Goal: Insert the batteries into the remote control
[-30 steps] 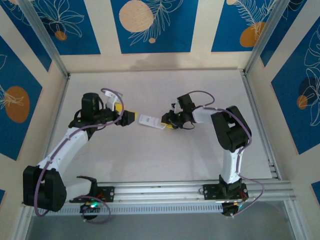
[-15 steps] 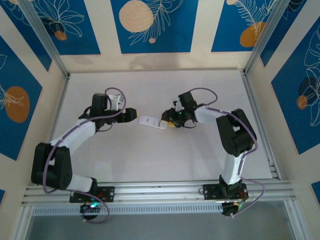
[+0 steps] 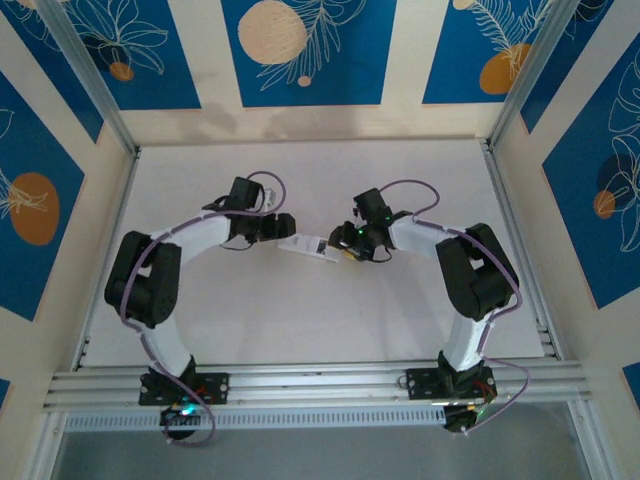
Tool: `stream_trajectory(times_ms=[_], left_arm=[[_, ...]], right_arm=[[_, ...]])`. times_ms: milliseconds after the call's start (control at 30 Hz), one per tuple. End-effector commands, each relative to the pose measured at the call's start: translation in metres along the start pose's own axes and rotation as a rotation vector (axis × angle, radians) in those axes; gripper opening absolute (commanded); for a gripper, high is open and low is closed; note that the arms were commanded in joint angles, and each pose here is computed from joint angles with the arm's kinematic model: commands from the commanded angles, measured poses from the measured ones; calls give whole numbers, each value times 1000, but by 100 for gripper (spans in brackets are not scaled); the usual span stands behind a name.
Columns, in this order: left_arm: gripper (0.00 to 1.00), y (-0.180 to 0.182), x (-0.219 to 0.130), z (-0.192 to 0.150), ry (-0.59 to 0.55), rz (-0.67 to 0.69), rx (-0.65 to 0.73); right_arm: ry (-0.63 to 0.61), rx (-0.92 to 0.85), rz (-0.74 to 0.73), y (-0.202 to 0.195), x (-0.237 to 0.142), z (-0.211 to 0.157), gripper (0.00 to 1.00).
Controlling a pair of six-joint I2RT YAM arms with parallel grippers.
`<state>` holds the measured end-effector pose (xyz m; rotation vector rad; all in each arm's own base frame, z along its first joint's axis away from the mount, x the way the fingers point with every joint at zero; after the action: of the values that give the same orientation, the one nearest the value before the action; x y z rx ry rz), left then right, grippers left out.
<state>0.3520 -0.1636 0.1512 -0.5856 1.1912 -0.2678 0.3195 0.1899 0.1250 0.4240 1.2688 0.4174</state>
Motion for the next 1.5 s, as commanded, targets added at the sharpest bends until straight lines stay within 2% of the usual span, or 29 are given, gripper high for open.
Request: stream_trajectory(times_ms=[0, 333, 867, 1133, 1467], left_arm=[[78, 1, 12, -1, 67, 14, 25], [72, 6, 30, -2, 133, 19, 26], [62, 10, 50, -9, 229, -32, 10], [55, 13, 59, -23, 285, -17, 36], [51, 15, 63, -27, 321, 49, 146]], right_arm=[[2, -6, -44, -1, -7, -4, 49], [56, 11, 19, 3, 16, -5, 48], [103, 34, -44, 6, 31, -11, 44], [96, 80, -87, 5, 31, -3, 41], [68, 99, -94, 12, 27, 14, 41]])
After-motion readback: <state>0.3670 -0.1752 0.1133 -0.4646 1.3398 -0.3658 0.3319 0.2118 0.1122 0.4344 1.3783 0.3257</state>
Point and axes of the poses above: each hand's point on the last joint's axis, 136 mm out from that joint toward the fingers, its own x axis out along the fingers, its own y axis along the line the jaws close on, z = x × y, the point moved 10 cm from there along -x, back along the fingers, and after that the axes turned 15 degrees about -x, right-handed, at the moved point
